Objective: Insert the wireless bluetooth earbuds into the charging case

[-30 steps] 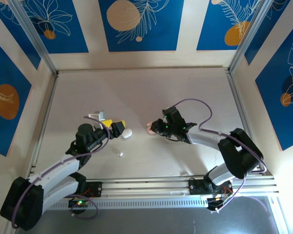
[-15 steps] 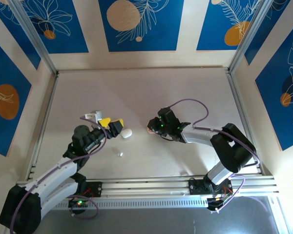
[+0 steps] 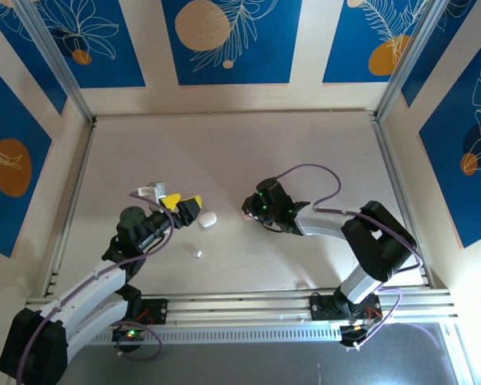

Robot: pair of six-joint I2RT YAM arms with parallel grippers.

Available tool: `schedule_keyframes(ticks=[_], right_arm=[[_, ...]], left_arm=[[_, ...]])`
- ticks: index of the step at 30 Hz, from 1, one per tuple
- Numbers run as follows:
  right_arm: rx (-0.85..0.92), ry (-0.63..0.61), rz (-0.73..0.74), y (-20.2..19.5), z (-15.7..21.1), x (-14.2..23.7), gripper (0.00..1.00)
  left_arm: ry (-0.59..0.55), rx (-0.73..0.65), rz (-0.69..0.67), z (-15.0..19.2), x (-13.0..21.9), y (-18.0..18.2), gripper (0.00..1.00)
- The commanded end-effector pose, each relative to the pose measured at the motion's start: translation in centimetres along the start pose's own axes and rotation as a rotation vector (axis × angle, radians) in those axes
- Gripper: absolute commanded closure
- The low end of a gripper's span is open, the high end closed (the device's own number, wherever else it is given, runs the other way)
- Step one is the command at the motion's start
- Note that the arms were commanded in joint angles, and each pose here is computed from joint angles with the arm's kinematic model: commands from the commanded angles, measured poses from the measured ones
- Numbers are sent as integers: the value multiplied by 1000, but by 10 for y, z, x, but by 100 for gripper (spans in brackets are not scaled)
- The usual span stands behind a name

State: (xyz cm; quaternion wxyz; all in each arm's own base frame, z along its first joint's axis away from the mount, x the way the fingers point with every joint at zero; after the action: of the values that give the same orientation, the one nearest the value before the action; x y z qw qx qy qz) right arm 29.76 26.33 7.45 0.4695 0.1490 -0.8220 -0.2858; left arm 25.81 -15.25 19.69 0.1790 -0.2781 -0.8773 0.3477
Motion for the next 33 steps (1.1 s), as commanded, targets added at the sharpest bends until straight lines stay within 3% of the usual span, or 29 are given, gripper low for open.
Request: schedule_keyframes(ticks=[1, 33], right_arm=[[-7, -16, 12, 3, -3, -2, 83], [20, 8, 66, -1, 6, -10, 83]], left_arm=[[-1, 9, 7, -1, 3, 1, 0], [-8, 12, 14, -3, 5, -1, 0]])
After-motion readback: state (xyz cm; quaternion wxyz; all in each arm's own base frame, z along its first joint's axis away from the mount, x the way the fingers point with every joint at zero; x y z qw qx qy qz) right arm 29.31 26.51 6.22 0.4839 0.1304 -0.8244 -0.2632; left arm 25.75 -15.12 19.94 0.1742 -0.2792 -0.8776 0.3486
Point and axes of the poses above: each hand's point on the last joint's axis, 136 mm out from that joint toward the fingers, its own x axis back along the fingers, its own y axis along the line the jaws close on, z = x × y, the point moved 2 cm from there along x, back along the fingers, and after that the axes turned 9 degrees about x, right-handed, at the moved point
